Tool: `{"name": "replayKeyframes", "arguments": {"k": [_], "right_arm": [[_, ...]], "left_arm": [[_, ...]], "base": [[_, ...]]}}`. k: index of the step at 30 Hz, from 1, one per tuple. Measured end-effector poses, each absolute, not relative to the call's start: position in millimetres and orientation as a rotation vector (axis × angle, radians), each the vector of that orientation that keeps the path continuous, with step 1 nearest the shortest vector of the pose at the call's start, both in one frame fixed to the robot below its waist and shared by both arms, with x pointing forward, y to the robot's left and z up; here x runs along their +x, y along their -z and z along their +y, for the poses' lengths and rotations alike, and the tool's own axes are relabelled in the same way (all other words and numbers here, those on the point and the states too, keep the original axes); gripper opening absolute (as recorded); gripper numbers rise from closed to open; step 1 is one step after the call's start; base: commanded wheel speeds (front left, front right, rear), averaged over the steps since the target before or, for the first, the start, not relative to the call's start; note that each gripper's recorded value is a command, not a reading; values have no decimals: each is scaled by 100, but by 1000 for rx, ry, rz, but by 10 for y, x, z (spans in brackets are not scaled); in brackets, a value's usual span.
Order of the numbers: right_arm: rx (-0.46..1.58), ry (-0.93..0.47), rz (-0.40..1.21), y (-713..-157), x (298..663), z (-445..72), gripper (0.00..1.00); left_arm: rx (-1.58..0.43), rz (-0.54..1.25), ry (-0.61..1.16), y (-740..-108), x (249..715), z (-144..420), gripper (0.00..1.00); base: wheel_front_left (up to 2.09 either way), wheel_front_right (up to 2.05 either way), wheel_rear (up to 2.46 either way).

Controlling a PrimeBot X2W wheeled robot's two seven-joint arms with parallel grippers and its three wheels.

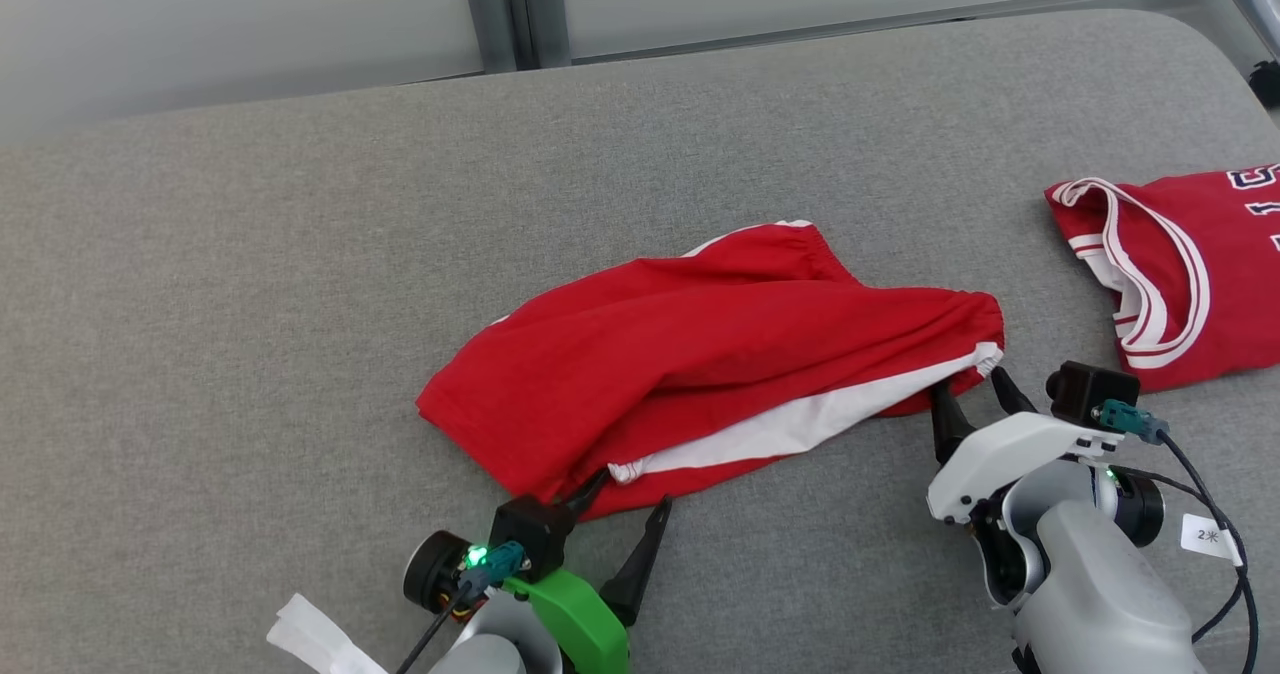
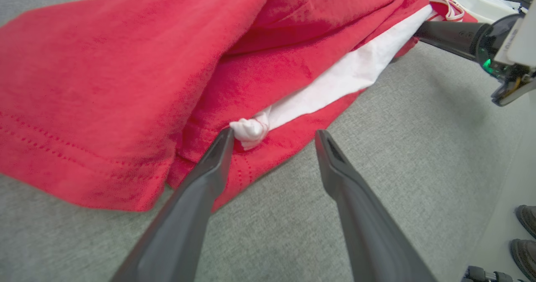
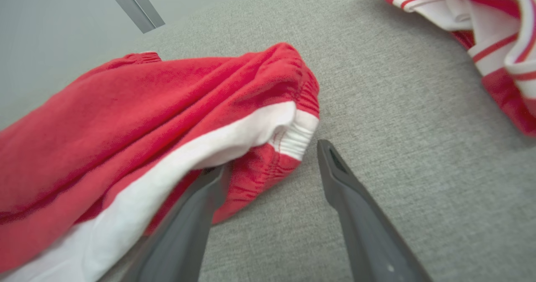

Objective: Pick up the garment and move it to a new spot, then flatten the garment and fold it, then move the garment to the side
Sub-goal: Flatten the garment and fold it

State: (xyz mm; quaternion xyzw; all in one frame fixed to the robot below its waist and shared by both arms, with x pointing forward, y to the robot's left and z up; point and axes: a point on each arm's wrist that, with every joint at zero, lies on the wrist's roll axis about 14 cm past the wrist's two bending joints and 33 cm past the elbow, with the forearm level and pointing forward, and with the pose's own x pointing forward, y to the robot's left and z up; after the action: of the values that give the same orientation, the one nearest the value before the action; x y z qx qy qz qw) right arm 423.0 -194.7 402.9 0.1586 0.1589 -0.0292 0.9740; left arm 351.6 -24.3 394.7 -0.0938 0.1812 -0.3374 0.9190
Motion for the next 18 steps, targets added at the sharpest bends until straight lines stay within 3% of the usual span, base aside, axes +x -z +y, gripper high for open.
{"name": "replayKeyframes", "arguments": {"k": [18], "right_arm": [[346,45,309,-4027,4305,-1857,100]], "left_arm": [[-145,343,683,-3988,3692,-200,100]], "base": [[0,0,0]]}}
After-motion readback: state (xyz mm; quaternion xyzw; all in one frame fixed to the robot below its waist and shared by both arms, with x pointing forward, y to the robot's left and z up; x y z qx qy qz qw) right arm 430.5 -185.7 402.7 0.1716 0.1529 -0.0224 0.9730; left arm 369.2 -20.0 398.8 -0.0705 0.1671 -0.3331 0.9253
